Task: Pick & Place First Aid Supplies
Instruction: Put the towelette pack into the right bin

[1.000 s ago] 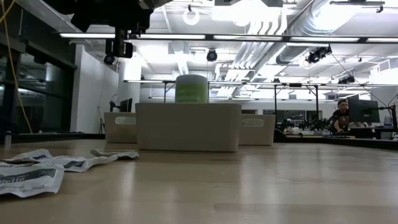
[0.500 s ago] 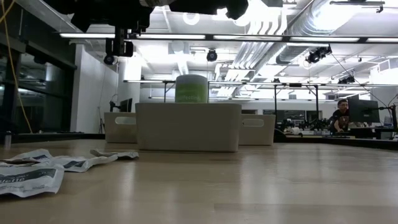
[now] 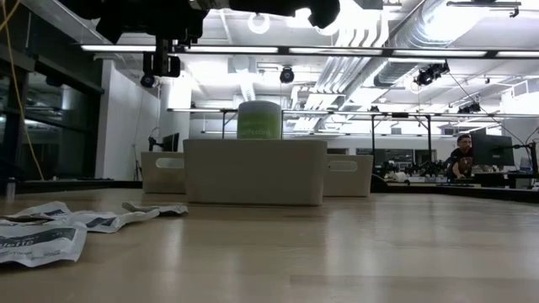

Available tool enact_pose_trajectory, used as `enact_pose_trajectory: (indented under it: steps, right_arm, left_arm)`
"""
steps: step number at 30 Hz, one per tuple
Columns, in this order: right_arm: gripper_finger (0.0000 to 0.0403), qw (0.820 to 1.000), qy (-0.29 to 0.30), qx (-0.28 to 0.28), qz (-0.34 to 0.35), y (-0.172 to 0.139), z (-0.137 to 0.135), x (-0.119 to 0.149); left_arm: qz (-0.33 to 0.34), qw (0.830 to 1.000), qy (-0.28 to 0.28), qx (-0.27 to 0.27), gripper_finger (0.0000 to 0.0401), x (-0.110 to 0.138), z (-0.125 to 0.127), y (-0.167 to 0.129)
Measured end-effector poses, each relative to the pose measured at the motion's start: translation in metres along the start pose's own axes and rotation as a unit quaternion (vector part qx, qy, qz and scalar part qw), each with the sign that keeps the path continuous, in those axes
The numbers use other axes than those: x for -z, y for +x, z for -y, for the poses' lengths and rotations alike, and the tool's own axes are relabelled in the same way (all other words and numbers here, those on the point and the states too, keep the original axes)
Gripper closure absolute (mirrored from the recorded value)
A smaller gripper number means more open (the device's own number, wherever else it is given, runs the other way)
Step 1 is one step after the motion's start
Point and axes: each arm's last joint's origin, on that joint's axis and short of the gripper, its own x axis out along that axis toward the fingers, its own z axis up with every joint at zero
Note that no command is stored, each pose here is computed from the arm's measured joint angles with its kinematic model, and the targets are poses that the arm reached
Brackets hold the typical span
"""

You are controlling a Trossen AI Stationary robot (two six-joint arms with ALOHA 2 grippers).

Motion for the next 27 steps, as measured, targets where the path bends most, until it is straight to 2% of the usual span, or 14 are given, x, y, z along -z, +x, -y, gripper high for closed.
enact_pose_trajectory:
  steps: [9,14,16,23,27]
  right_arm:
    - [0.0341,1.000,0.003,0.002,-0.001,0.0003,0.0009,0.0009]
    - [0.0394,0.999,0.042,0.004,-0.001,0.0003,0.0013,0.0008]
    - [0.0398,0.998,0.059,0.004,-0.001,0.0003,0.0013,0.0008]
    - [0.0402,0.992,0.128,0.001,-0.002,0.0003,0.0010,0.0012]
    - [0.0402,0.983,0.182,-0.002,0.000,0.0003,0.0005,0.0010]
  left_arm:
    - [0.000,1.000,0.000,0.000,0.0401,0.0001,0.0000,0.0001]
    - [0.004,1.000,0.000,-0.002,0.0401,-0.0002,-0.0001,0.0001]
    - [0.005,1.000,0.002,-0.003,0.0400,-0.0003,-0.0002,0.0001]
    - [0.023,0.998,0.060,-0.015,0.0400,-0.0013,-0.0009,0.0000]
    - [0.037,0.994,0.101,-0.025,0.0379,-0.0021,-0.0011,-0.0002]
